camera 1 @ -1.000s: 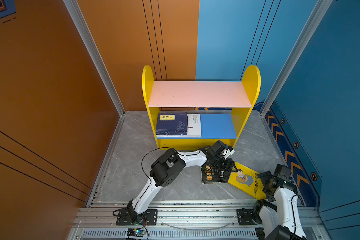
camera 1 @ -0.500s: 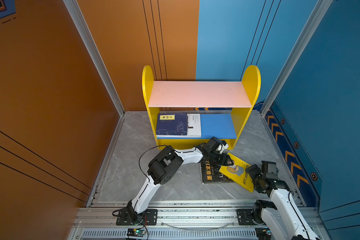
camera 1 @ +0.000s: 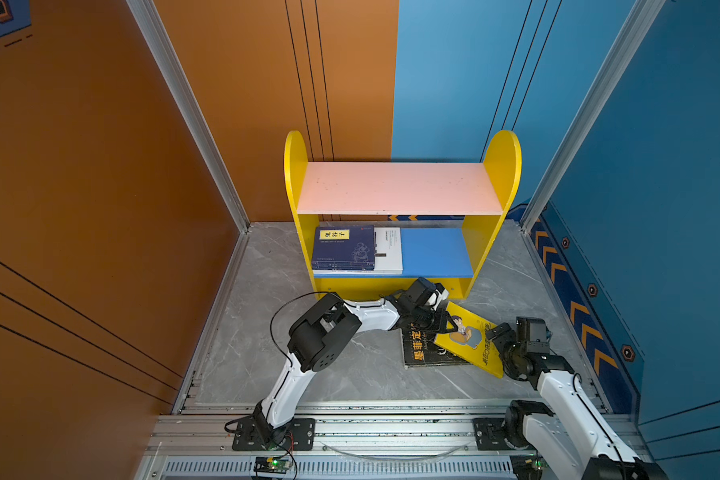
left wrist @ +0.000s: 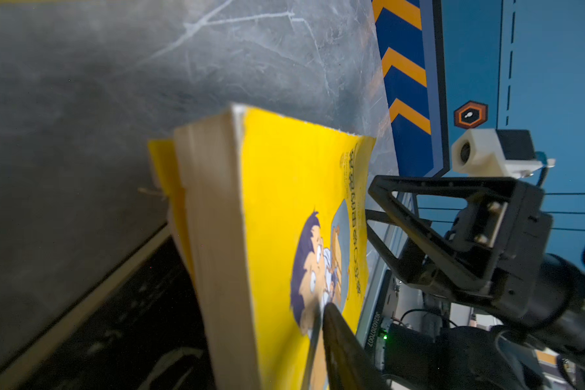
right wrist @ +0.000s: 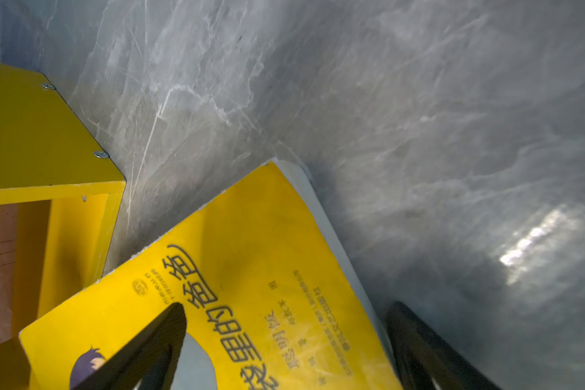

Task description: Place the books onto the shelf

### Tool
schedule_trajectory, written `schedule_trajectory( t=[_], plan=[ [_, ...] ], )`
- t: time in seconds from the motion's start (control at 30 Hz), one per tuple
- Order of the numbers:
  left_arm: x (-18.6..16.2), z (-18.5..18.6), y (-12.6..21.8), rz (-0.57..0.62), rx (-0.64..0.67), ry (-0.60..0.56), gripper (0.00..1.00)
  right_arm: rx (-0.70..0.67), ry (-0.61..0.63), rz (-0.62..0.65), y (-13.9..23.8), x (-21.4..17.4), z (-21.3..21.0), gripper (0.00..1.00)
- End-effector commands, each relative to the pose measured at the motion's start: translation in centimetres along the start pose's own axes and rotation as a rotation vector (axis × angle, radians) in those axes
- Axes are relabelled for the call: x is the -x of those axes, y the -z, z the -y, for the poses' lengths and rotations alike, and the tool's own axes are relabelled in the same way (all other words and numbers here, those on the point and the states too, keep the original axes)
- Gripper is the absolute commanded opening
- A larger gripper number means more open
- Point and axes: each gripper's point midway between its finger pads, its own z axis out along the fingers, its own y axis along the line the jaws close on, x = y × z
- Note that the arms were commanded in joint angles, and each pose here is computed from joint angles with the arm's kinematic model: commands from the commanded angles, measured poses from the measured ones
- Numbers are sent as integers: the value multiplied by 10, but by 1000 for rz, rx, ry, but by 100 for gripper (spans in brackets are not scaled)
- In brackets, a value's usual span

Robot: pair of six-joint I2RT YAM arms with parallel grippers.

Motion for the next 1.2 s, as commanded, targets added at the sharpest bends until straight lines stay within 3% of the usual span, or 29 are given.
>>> schedule_trajectory(
  t=[0.0,0.17,0.33,0.73,1.0,1.17],
  plan=[
    [13,46,16,66,-93,-95,34,-39,-15,-74,-5,-19,15,95],
    [12,58,27,90,-99,-135,10,3,-11,-62,-2,-16,8,96],
    [13,61,43,125,-89,-159,1,94,-20,-30,6,-7,-9,98],
    [38,90,134,232,-163,-174,0,488,-1,-22,57,18,-84,100],
    [81,91,207,413,-178,-62,0,555,23,-28,75,22,-104,100],
    [113,80,226,481,-163,-22,0,565,21,-41,74,21,-107,100]
  ],
)
